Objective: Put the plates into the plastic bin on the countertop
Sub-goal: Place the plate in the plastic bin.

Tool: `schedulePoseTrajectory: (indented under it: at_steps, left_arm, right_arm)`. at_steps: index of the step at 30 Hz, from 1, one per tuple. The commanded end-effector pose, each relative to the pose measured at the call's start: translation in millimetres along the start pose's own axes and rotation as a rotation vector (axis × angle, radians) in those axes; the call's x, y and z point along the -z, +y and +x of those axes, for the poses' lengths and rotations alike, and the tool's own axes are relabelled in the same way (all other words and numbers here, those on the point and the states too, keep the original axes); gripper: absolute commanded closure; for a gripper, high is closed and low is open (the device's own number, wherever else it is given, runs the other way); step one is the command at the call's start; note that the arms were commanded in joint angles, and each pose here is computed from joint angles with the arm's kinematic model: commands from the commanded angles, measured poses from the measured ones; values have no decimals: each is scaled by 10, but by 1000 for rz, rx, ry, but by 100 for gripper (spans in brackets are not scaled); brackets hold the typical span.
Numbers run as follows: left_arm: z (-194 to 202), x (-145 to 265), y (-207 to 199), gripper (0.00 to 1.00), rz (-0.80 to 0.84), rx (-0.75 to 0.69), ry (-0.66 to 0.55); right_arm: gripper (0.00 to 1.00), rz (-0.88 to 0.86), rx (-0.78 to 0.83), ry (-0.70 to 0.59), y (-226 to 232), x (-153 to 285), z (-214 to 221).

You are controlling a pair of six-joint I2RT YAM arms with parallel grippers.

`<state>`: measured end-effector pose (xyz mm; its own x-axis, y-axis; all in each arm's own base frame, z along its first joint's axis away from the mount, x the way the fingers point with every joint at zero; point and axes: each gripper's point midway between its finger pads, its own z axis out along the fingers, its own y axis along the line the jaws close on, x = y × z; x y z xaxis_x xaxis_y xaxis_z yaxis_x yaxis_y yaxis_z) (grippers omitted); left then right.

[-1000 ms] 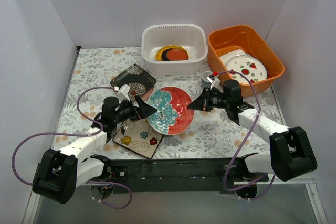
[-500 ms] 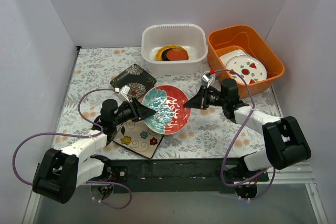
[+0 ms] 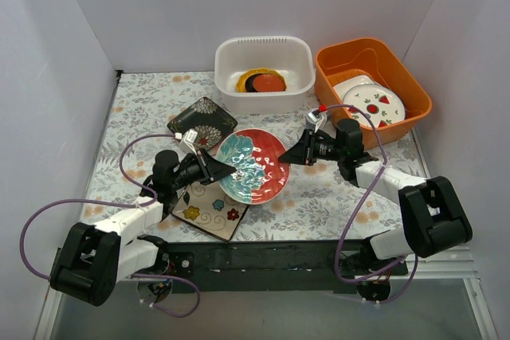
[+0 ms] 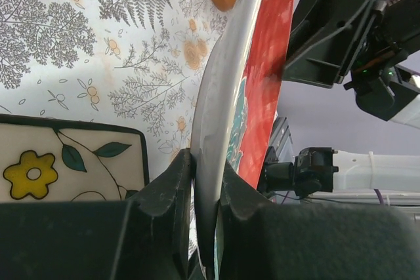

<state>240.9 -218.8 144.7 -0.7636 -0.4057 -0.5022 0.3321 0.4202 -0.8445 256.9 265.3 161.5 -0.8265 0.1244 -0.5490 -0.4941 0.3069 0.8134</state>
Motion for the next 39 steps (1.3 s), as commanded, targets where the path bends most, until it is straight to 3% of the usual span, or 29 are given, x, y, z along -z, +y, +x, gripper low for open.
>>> schedulePoseTrajectory:
  at_steps: [1,5,8,17,39]
  left_arm:
    - [-103,-42,-120,100,37,-68,-11]
    - [-187,-83,-189,100,55,-101,-18]
    - [-257,-124,-247,100,73,-120,-21]
    - [-406,-280,-332,100,127,-145,-24]
    - [-1121,-891,-470,100,125,-246,-26]
  right_arm:
    - [61,-59,167,-51,328,66,-210]
    - [36,32,177,-57,223,139,-161]
    - [24,69,192,-70,183,195,-165]
    - [4,211,230,-104,49,403,-173]
    - [2,285,246,-59,-215,560,198]
